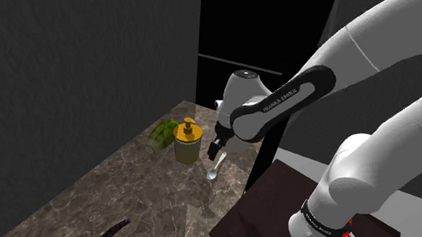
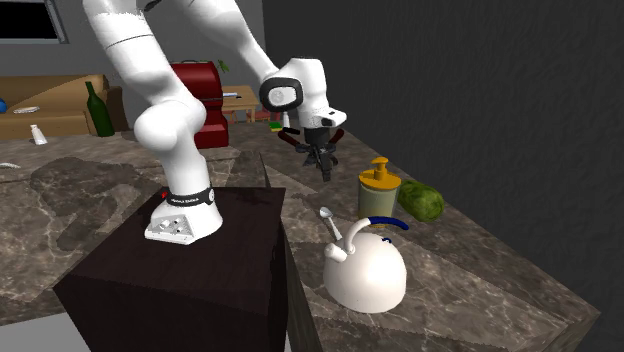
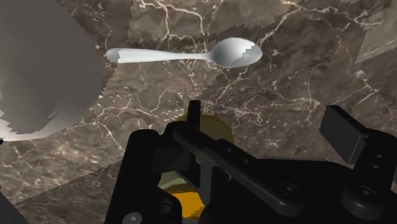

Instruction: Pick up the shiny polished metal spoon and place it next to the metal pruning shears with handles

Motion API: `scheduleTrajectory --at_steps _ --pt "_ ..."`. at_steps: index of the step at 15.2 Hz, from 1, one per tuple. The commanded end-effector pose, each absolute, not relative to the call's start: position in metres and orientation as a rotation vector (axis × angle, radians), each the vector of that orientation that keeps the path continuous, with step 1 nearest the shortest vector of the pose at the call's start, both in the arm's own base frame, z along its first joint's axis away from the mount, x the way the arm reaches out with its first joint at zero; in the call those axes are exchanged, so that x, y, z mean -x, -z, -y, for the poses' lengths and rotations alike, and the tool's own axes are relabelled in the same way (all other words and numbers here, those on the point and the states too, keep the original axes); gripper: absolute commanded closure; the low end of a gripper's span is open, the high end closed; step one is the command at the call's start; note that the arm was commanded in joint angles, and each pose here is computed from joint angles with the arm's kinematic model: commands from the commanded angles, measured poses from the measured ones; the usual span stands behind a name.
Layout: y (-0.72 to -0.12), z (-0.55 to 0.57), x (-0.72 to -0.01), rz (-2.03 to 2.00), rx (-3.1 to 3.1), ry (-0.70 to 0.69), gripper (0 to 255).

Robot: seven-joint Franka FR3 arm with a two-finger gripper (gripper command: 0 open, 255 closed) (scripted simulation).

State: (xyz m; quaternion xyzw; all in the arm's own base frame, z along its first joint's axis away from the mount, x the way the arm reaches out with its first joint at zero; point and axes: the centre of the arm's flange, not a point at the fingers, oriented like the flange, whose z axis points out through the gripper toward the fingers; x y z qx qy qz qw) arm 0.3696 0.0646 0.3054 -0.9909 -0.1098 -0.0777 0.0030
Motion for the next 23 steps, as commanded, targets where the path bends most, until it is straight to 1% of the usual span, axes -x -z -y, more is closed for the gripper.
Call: scheduleTrajectory --at_steps 1,7,15,23 --pt "-0.279 -0.065 -0.375 0.361 3.11 0.249 0" --pt "-0.202 -0.074 -0.391 0.411 3.12 0.251 0" --pt "-0.163 -0.074 -0.397 0.411 3.12 0.251 0" --pt "-0.163 -0.074 -0.397 0.411 3.12 0.251 0"
